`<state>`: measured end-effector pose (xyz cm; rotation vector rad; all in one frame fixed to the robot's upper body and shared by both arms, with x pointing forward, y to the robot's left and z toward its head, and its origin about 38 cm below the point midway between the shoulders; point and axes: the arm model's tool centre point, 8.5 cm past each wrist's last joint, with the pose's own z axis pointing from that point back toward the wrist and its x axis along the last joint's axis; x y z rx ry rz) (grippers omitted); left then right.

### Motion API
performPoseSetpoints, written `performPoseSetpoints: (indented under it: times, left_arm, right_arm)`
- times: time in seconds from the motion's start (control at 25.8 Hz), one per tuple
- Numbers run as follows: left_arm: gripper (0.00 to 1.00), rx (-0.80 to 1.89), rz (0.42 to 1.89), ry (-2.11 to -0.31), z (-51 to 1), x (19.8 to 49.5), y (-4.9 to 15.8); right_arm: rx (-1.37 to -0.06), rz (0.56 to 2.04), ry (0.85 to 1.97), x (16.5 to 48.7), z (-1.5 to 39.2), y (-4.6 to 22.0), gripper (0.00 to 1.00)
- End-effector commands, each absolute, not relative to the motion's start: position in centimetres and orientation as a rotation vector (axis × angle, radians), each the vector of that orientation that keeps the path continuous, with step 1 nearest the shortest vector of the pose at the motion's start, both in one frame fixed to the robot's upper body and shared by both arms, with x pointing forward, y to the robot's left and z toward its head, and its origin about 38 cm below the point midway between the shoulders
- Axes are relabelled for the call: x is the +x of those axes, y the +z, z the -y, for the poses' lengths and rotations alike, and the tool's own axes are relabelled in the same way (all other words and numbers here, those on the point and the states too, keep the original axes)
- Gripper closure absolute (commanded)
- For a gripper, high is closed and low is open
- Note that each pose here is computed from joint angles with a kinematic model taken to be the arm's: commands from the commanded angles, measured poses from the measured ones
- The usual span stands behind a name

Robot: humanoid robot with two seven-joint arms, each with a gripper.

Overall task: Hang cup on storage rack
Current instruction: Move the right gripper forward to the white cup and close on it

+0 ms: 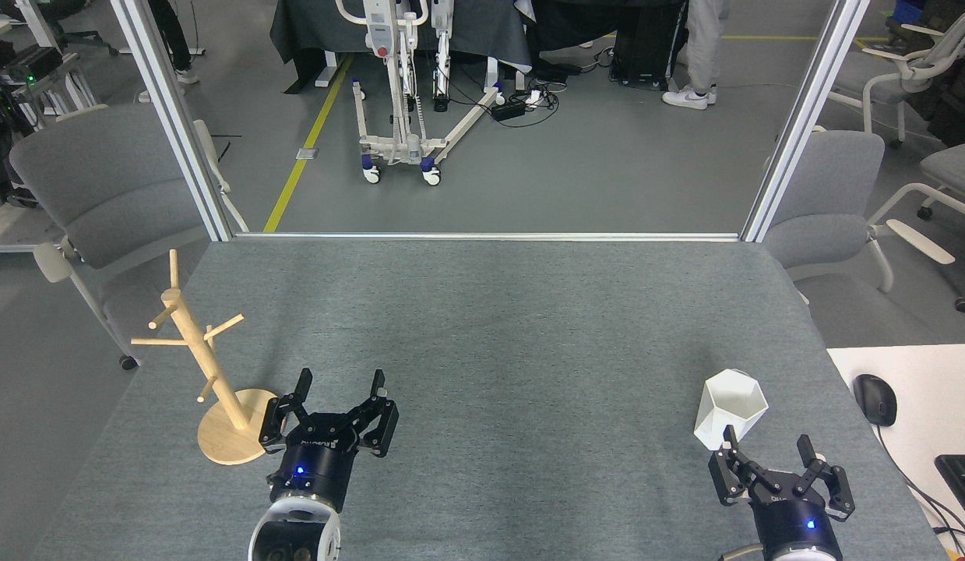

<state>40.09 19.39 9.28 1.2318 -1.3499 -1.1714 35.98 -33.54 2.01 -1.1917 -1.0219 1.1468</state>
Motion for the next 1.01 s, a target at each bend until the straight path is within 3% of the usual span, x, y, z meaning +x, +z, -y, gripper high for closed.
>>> performPoseSetpoints:
  times: [0.0,0.97]
  left_arm:
    - [0.01,1.229,1.348,-1.174,-19.4,40.0,9.2]
    - [0.01,1.207,1.333,-1.183,-19.2,40.2,8.5]
  right_arm:
    - [-1.165,1.014,1.163,36.2,33.7,1.2,0.00]
    - [-1.104,1.018,1.218,39.4,34.8,0.4,0.00]
